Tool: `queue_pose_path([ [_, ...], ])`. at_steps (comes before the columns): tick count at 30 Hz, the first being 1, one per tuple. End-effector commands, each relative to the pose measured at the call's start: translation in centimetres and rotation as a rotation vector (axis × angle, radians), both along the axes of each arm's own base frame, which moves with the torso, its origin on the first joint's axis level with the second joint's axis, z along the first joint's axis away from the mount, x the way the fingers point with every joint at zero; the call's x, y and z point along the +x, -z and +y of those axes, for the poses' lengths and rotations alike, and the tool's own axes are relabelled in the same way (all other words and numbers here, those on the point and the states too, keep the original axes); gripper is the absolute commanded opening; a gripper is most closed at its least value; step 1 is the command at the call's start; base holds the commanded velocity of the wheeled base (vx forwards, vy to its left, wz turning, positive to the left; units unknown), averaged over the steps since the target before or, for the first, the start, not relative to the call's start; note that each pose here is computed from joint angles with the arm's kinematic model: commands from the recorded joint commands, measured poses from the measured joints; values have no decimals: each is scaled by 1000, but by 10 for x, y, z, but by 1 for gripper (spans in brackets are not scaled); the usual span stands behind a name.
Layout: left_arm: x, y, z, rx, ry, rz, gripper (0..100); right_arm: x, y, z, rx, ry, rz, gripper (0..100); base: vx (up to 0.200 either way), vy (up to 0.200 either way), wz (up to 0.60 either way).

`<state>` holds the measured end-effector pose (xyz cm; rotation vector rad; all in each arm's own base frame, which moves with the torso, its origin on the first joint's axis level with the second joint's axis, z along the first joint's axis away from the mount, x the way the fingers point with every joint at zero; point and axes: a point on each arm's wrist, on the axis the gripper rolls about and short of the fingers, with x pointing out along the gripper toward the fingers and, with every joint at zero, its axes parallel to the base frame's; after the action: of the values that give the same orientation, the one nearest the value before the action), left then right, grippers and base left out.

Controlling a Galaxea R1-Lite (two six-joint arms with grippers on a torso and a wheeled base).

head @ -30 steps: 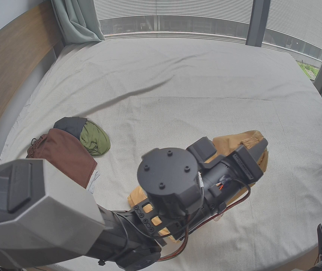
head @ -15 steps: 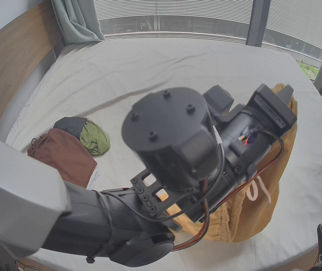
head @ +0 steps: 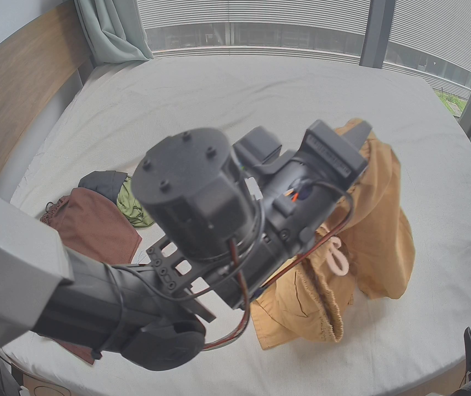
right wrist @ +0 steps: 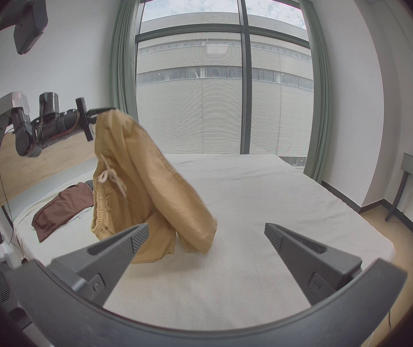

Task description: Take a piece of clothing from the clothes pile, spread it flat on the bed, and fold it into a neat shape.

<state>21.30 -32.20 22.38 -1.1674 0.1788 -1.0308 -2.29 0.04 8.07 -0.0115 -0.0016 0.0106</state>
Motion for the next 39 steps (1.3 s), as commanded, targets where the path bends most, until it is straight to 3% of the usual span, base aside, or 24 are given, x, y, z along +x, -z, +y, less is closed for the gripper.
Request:
queue_pose_path([
  [1, 17, 25, 43, 58, -87, 21, 0, 0, 5, 0, -1, 0, 0, 100, 0, 0, 0],
  [10, 27, 52, 79, 124, -109, -53, 0, 0, 5, 0, -1, -2, 0, 100, 0, 0, 0],
  [15, 26, 70, 93, 215, -121, -46, 0, 0, 5, 0, -1, -2, 0, 100, 0, 0, 0],
  [24, 32, 82, 116, 301, -138, -56, 0, 0, 5, 0, -1, 0, 0, 100, 0, 0, 0],
  [29, 40, 89, 137, 375, -195, -81, 0, 0, 5, 0, -1, 0, 0, 100, 0, 0, 0],
  [39, 44, 91, 160, 406, -229, -76, 0, 0, 5, 0, -1, -2, 0, 100, 0, 0, 0],
])
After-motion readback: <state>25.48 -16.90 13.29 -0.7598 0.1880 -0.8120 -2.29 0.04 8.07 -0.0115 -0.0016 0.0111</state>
